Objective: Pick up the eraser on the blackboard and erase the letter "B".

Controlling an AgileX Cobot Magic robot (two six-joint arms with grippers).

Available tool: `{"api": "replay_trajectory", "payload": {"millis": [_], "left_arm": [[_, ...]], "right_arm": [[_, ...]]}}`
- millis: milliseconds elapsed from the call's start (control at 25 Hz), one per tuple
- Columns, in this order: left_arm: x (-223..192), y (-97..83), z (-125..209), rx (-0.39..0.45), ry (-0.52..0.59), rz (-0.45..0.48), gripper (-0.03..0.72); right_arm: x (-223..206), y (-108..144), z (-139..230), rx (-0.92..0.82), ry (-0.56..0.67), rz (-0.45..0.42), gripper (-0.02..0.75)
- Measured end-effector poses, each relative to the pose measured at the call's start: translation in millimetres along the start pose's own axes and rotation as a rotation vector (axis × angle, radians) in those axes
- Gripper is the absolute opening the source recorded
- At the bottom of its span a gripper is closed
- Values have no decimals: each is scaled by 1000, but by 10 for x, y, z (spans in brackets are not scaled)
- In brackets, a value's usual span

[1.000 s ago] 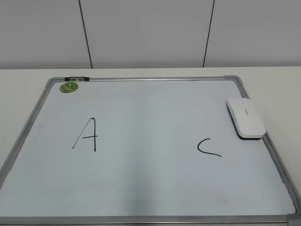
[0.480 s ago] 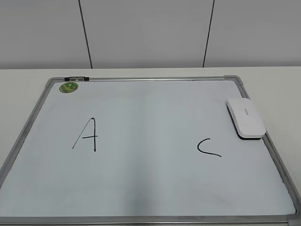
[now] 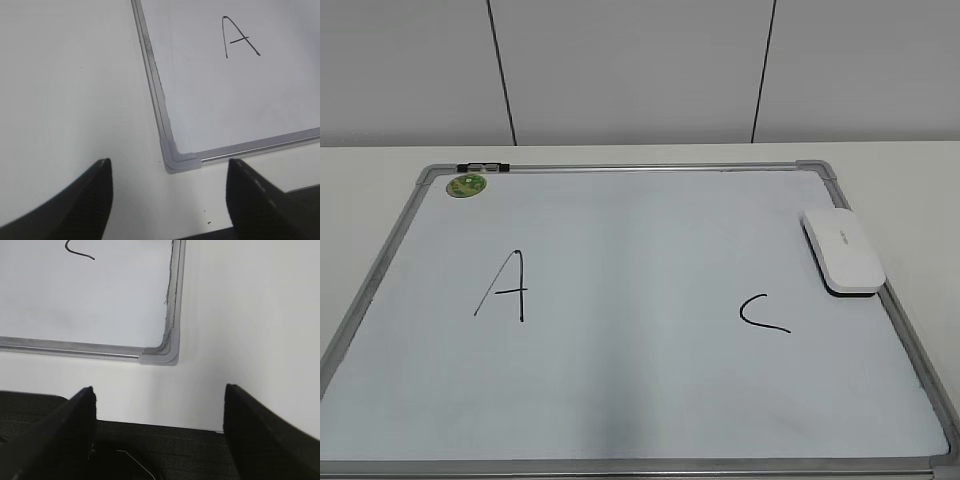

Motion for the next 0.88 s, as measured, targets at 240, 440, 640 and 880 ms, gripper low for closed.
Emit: {"api": "replay_trajectory", "payload": {"millis": [240,440,640,880], "left_arm": [[0,-2,0,1,0,1,512],[12,5,4,8,-6,-9,498],[53,56,35,64,-7,-83,496],[174,83,79,111,-70,-163,494]], "right_arm": [[0,0,0,0,0,0,587],[3,-7,-1,-9,-4,5,587],[110,-71,9,-75,-107,41,587],[270,-102,63,-109,-254,46,587]]}}
Point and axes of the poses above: a point on each arm's last joint axis where the gripper is mounted, x pointing back along that axis away from the gripper, y along the wrist's bending axis when the last joint is at zero, z = x × y, the point moved 6 cm from there along -x, pointing out along that axis toward the gripper, and after that the axes turned 15 degrees about -x, right-handed, at the moved point
